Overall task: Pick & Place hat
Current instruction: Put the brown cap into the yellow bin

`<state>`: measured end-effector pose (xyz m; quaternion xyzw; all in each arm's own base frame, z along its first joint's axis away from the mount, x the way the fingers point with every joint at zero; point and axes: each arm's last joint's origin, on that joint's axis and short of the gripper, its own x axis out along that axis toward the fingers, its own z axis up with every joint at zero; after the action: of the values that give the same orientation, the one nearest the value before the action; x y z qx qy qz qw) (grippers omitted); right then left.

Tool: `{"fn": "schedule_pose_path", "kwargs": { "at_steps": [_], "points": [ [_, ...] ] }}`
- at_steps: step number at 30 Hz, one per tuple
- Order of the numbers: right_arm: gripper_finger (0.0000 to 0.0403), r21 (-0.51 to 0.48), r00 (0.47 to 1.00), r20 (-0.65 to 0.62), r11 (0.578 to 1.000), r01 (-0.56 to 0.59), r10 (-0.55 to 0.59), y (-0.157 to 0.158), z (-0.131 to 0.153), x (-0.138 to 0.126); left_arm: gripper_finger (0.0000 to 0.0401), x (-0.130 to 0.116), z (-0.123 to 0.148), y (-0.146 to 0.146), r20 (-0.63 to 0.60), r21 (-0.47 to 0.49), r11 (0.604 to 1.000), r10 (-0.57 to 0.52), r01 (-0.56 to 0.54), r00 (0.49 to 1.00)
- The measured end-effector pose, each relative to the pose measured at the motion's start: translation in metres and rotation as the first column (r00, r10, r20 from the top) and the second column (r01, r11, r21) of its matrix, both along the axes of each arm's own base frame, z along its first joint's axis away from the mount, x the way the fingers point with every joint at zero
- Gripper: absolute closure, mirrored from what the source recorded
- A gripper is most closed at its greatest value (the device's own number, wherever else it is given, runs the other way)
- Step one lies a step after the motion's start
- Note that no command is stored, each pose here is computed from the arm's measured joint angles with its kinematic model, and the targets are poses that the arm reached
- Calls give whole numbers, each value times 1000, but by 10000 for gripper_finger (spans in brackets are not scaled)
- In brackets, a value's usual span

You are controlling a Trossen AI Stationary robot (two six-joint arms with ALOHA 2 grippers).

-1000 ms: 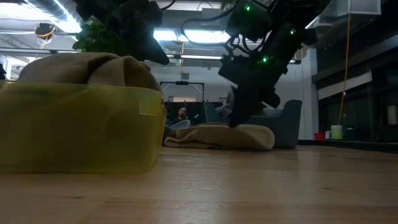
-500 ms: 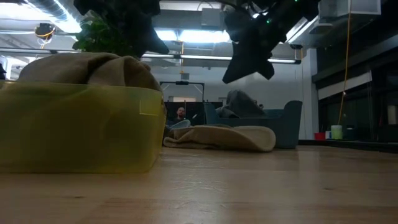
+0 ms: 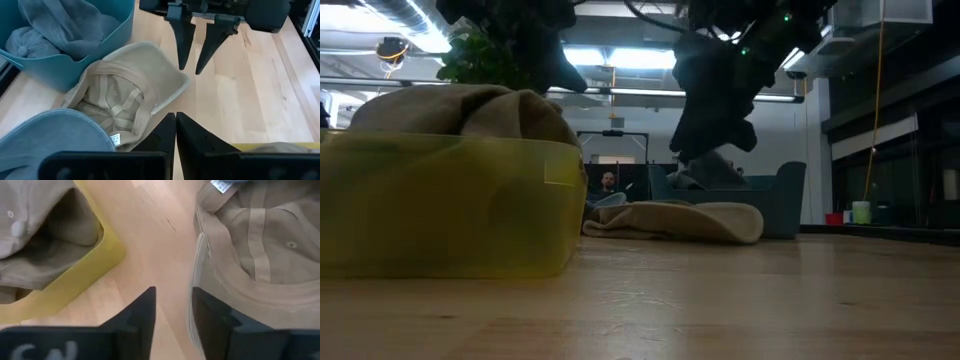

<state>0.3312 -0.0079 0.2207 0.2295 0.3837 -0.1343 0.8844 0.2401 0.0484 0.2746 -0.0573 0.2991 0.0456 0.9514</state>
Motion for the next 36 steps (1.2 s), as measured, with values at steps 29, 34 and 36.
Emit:
{"fn": "schedule_pose_path", "kwargs": {
  "at_steps": [29, 34, 36],
  "points": [
    [143, -190, 967, -222, 978, 85, -127, -5, -61, 12, 391, -8, -4, 19, -51, -3, 999, 53, -53, 997],
    [208, -160, 964, -208, 978, 135, -167, -5, -61, 12, 395, -8, -4, 20, -51, 4, 999, 51, -51, 997],
    [249, -151, 963, -204, 977, 148, -177, -3, -61, 12, 395, -8, -4, 20, -52, 12, 999, 45, -45, 998]
  ]
}}
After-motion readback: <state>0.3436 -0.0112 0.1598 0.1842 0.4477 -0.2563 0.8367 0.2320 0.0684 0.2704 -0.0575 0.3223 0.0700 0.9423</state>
